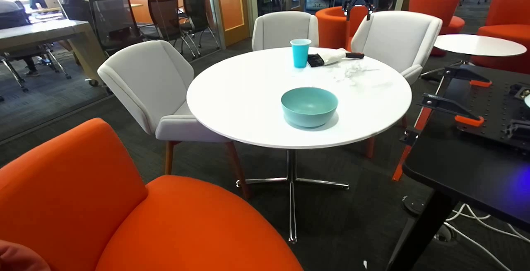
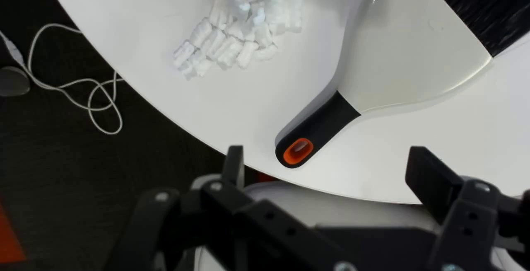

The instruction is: Move the broom to the right

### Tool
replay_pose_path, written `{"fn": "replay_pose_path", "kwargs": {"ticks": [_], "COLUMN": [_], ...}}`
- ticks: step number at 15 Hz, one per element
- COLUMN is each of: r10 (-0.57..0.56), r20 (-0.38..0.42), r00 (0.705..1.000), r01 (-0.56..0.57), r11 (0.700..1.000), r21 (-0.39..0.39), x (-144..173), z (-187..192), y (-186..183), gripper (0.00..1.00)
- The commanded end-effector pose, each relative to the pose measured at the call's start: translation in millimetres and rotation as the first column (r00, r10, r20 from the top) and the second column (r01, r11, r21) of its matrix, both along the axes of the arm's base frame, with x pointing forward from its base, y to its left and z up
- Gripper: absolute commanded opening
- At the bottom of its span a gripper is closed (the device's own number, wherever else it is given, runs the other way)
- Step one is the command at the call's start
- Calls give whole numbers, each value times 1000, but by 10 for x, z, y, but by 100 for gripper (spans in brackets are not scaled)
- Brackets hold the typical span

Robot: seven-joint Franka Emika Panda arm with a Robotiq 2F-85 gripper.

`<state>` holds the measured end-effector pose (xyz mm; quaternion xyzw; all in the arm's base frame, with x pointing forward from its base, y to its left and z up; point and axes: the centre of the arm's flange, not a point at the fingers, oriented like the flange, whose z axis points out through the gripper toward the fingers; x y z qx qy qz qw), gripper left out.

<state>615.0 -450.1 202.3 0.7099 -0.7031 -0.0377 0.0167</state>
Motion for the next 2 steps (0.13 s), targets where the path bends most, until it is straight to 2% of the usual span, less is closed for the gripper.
{"fn": "replay_pose_path", "kwargs": {"ticks": [1, 2], "r10": [91, 116], "r20": [-9, -4], "r00": [996, 993], "r01": [-92, -116], "r11": [995, 993], "r21": [-31, -34], "x": [-614, -649], "z": [153, 159], "y": [479, 510], "gripper": [100, 100]}}
